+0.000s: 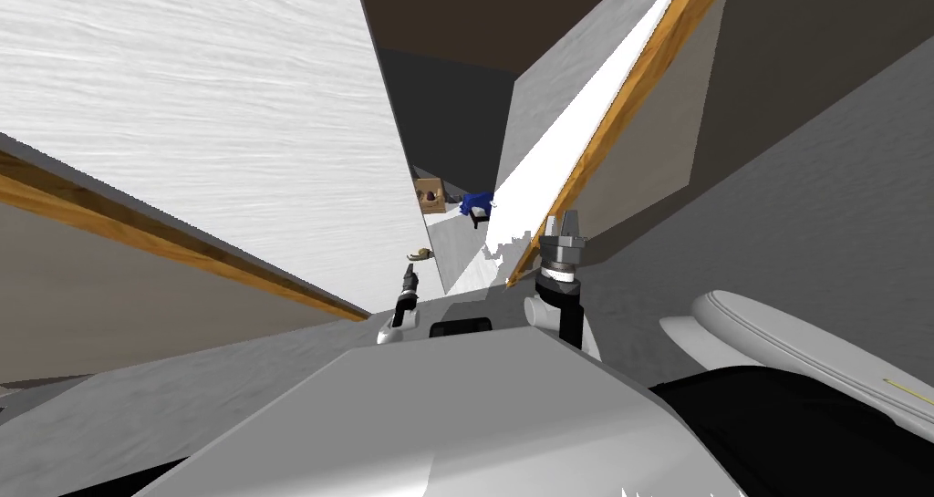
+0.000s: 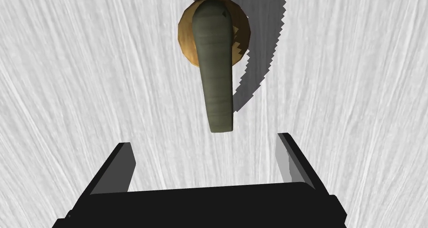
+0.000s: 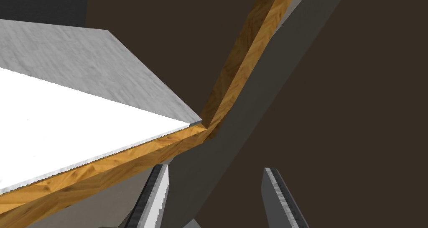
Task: Push the door open
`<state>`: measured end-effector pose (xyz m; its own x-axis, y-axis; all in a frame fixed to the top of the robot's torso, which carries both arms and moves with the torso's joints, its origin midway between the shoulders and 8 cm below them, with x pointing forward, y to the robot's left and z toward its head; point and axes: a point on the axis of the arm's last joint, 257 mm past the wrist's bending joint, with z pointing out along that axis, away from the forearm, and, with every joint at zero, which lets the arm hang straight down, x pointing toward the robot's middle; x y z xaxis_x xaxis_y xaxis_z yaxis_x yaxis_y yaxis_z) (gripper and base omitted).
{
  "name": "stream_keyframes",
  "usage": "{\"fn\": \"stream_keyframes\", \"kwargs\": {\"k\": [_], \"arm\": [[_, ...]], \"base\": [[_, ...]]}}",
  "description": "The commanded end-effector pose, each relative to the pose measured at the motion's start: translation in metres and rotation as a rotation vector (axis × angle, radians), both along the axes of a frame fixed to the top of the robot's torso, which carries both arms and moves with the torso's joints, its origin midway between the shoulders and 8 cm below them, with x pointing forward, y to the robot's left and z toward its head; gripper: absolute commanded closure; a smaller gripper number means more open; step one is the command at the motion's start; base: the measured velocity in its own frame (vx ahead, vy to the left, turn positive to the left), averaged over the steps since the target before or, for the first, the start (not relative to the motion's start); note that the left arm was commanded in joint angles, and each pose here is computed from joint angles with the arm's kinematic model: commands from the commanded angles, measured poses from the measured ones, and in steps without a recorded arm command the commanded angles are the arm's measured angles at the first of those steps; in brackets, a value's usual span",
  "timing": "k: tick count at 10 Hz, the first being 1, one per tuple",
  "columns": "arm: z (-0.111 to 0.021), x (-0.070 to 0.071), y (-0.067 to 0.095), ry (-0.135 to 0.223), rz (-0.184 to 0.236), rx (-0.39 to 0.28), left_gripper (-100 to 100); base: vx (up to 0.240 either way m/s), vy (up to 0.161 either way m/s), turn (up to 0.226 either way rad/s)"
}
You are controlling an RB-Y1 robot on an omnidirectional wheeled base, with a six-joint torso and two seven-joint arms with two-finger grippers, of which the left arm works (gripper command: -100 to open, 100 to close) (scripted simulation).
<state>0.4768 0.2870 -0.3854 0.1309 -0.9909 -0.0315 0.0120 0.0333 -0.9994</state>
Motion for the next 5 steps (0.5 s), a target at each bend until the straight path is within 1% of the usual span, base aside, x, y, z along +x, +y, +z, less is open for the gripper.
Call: {"fn": "stream_keyframes", "kwargs": {"k": [1, 3, 5], "arm": [[-0.0008, -0.0012, 0.0028, -0.001, 0.004, 0.001, -100], [-0.0023, -0.0029, 0.0019, -0.001, 0.008, -0.005, -100], [-0.0050, -0.0051, -0.0048, 0.000, 0.012, -0.023, -100]], "base": [[0.203, 0.026, -0.016], [0.188, 0.029, -0.024], [0.199, 0.025, -0.026]]}}
